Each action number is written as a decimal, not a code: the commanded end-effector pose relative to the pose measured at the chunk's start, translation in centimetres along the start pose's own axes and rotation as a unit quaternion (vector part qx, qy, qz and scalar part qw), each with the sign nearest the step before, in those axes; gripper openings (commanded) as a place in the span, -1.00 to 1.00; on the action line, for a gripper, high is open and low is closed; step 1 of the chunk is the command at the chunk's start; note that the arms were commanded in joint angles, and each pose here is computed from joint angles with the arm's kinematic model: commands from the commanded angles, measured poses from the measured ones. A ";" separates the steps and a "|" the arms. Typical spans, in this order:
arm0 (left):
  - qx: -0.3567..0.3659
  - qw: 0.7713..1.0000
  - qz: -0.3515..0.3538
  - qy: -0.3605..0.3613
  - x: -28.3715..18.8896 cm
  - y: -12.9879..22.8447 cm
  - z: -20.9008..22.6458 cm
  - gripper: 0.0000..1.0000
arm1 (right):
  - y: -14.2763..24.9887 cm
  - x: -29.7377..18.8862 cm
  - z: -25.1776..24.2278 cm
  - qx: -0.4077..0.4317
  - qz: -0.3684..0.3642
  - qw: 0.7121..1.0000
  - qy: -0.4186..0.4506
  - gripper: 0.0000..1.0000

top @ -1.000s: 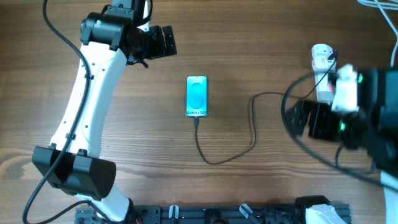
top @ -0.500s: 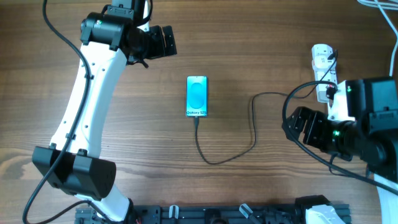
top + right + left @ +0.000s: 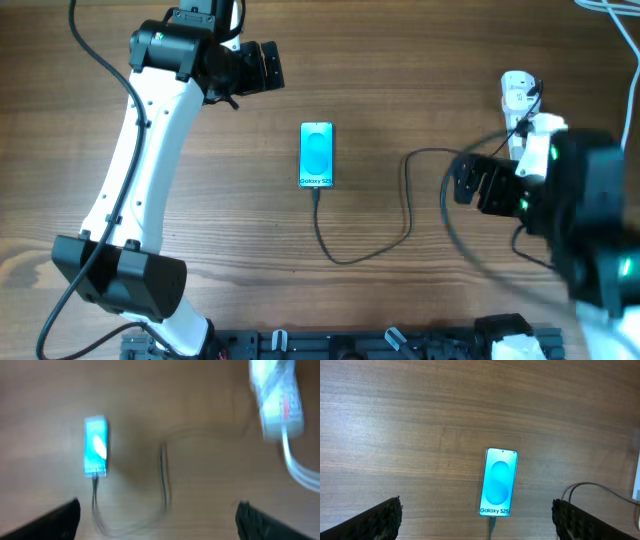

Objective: Plug charger to phone and switch on socket

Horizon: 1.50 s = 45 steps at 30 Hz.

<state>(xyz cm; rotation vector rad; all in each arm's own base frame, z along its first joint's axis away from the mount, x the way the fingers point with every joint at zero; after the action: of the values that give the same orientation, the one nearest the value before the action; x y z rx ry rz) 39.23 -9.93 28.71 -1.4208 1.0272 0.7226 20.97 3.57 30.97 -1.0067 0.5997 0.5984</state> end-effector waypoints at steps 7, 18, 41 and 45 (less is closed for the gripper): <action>-0.005 1.000 0.003 -0.006 0.3 0.0 0.2 1.00 | 4.5 3.1 -3.0 -0.205 -0.264 0.939 -0.079 0.99; -0.005 1.000 0.003 -0.006 0.3 0.0 0.2 1.00 | 7.7 5.2 -6.0 -0.206 -0.385 0.895 -0.096 0.99; -0.005 1.000 0.003 -0.006 0.3 0.0 0.2 1.00 | 8.3 7.3 -8.5 -0.130 -0.382 0.912 -0.072 0.99; -0.005 1.000 0.003 -0.006 0.3 0.0 0.2 1.00 | 8.3 7.3 -8.5 -0.124 -0.382 0.913 -0.073 1.00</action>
<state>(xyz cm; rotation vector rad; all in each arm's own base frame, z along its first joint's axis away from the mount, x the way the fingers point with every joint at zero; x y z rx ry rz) 39.23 -9.93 28.71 -1.4211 1.0271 0.7228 18.73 0.98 17.24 -1.3522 -0.0378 0.0764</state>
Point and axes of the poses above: each gripper's point midway between its finger pads, its own x axis out along the fingers, its own z axis along the line the jaws close on, y = z × x, the point moved 6 cm from there along -x, back along the fingers, and after that the axes turned 14 degrees about x, right-handed, at the moved point
